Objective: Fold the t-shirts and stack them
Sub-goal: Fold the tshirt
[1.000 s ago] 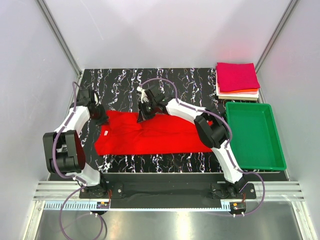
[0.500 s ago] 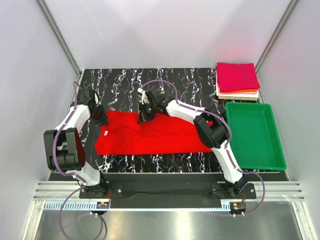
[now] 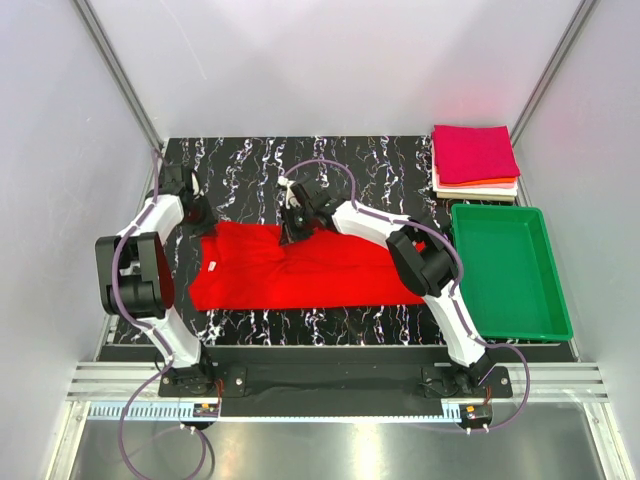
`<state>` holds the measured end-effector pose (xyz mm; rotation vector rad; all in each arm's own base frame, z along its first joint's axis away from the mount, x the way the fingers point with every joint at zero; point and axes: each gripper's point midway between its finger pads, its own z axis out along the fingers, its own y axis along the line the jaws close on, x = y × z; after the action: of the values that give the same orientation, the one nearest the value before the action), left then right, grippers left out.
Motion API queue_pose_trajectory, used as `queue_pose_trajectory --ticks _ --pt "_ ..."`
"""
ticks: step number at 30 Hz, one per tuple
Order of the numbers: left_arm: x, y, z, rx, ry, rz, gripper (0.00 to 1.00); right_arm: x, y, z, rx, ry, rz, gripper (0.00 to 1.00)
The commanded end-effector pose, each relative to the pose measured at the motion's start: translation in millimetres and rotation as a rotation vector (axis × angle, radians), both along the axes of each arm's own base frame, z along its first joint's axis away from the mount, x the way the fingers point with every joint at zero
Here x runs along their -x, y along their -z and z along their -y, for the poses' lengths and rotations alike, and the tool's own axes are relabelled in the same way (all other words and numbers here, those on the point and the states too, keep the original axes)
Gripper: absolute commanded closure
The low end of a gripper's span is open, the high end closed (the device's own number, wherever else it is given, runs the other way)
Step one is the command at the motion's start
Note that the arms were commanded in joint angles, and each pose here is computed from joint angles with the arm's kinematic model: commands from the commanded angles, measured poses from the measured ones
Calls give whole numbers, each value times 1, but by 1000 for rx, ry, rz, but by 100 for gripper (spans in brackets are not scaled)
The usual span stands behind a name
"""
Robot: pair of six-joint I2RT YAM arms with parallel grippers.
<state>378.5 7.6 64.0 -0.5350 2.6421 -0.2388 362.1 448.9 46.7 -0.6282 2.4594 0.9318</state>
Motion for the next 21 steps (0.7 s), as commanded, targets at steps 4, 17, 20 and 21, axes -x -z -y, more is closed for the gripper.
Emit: queue_pose_trajectory --ticks 4,17,20,21 --pt "-20 -5 -3 -15 20 52 100 -12 -39 -2 -44 50 128 93" --pt "-11 13 -1 -24 29 6 100 -25 -46 -34 -106 -20 102 60" --pt "-12 13 0 -21 30 7 100 -26 -39 -38 -101 -24 91 59" --pt "-13 13 1 -20 31 6 100 -29 -41 -39 -107 -21 96 58"
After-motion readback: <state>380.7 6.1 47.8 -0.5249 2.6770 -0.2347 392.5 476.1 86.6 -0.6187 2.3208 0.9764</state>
